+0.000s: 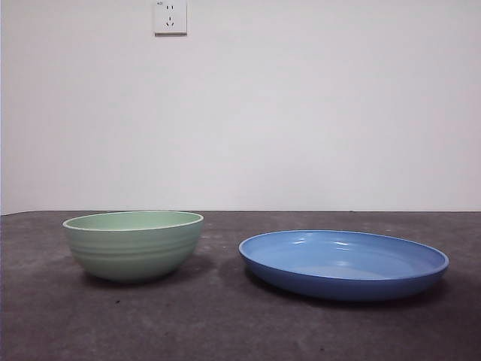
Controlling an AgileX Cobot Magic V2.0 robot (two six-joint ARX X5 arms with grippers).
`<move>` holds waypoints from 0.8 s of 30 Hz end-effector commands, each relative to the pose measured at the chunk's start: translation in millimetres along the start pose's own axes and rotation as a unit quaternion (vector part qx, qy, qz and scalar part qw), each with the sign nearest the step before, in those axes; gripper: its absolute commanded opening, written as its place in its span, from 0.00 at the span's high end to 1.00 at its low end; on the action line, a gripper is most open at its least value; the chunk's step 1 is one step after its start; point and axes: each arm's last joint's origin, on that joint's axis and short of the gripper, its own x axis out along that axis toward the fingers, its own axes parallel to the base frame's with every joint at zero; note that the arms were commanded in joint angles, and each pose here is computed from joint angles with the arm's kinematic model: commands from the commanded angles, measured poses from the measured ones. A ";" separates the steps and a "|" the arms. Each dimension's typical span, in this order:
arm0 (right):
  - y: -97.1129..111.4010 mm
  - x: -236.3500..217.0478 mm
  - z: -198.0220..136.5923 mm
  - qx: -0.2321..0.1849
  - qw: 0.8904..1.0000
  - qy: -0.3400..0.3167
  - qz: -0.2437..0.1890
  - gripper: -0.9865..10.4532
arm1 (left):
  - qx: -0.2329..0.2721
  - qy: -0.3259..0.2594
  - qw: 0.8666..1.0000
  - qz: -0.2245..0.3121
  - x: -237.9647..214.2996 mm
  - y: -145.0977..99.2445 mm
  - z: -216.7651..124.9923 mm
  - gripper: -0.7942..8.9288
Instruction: Place the green bowl on the blue plate
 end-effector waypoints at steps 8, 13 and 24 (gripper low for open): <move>3.3 -1.9 9.3 0.116 0.991 -0.025 0.065 0.91 | -0.064 -0.004 0.998 -0.014 -2.4 -1.6 8.2 0.90; 2.8 -9.7 30.6 0.177 0.981 -0.047 0.071 0.91 | -0.099 -0.028 0.994 -0.036 -10.9 -5.1 40.2 0.90; 4.1 -42.0 106.1 0.248 0.957 -0.006 0.147 0.91 | -0.116 0.007 0.984 -0.135 -26.6 -16.7 132.7 0.90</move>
